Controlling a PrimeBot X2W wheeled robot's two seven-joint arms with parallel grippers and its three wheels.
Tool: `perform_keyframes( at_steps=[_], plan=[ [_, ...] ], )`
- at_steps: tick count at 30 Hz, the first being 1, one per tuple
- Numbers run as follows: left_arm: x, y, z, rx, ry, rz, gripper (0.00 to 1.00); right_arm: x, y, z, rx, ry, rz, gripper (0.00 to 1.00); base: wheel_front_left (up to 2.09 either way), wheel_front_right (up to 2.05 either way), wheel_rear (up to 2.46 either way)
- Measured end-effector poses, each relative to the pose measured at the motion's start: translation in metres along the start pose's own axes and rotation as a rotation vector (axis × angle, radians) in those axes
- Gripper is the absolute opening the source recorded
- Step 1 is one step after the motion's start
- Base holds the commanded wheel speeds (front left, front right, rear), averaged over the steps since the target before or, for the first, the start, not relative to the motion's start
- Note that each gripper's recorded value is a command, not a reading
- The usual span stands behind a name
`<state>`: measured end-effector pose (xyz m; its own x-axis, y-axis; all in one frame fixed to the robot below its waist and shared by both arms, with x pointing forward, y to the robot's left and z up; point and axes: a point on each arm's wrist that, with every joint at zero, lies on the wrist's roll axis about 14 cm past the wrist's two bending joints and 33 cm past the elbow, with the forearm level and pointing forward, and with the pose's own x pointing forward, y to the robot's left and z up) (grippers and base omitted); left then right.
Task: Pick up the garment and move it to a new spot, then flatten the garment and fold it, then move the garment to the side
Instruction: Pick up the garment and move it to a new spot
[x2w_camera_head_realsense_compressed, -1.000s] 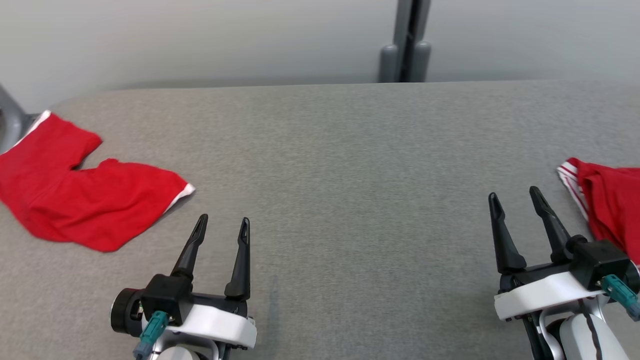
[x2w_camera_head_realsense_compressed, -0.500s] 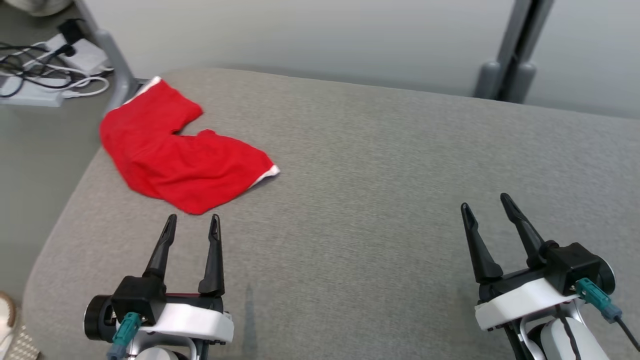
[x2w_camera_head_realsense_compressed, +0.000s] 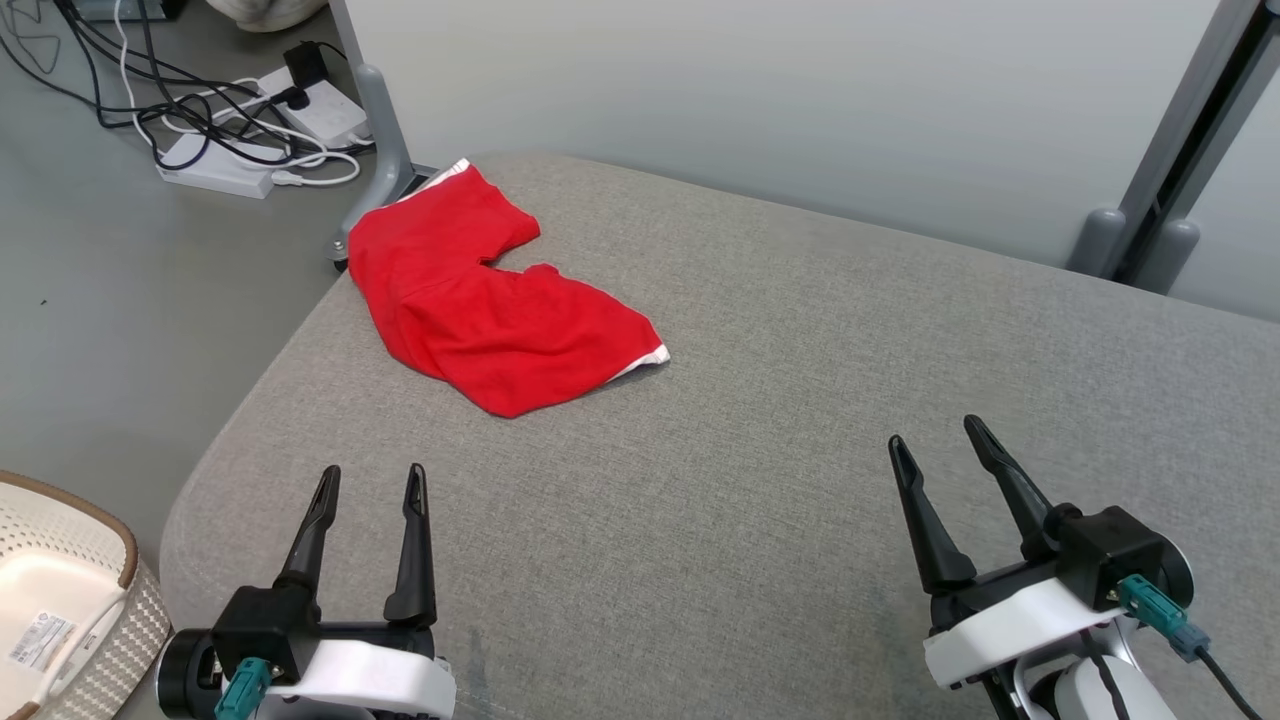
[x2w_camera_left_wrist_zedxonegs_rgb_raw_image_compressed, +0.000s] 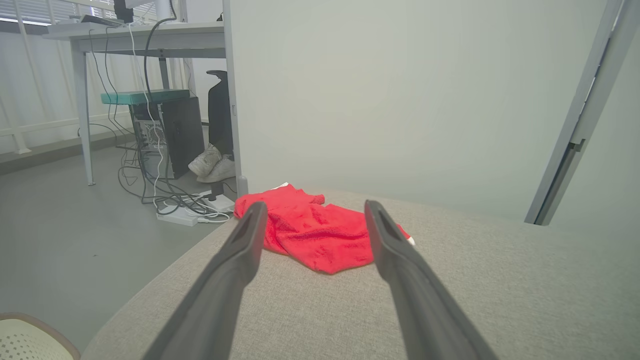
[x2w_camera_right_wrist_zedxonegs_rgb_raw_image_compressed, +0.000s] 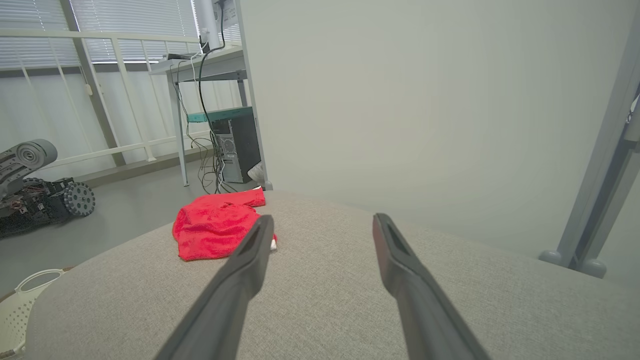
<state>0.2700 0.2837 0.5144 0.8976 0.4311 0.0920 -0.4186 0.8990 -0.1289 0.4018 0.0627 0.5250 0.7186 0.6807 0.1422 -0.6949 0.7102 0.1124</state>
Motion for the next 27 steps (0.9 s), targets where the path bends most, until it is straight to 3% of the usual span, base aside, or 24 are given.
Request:
perform_keyframes(
  at_steps=[19,27],
  plan=[
    [0.002,0.001,-0.001,0.004,0.004,0.005,1.0,0.0,0.006,-0.007,0.014,0.017,0.019,1.0,0.0,0.0,0.0],
    [0.029,-0.001,-0.008,0.022,0.026,0.0,1.0,0.011,-0.017,-0.006,-0.026,0.0,0.015,1.0,0.0,0.0,0.0]
  ],
)
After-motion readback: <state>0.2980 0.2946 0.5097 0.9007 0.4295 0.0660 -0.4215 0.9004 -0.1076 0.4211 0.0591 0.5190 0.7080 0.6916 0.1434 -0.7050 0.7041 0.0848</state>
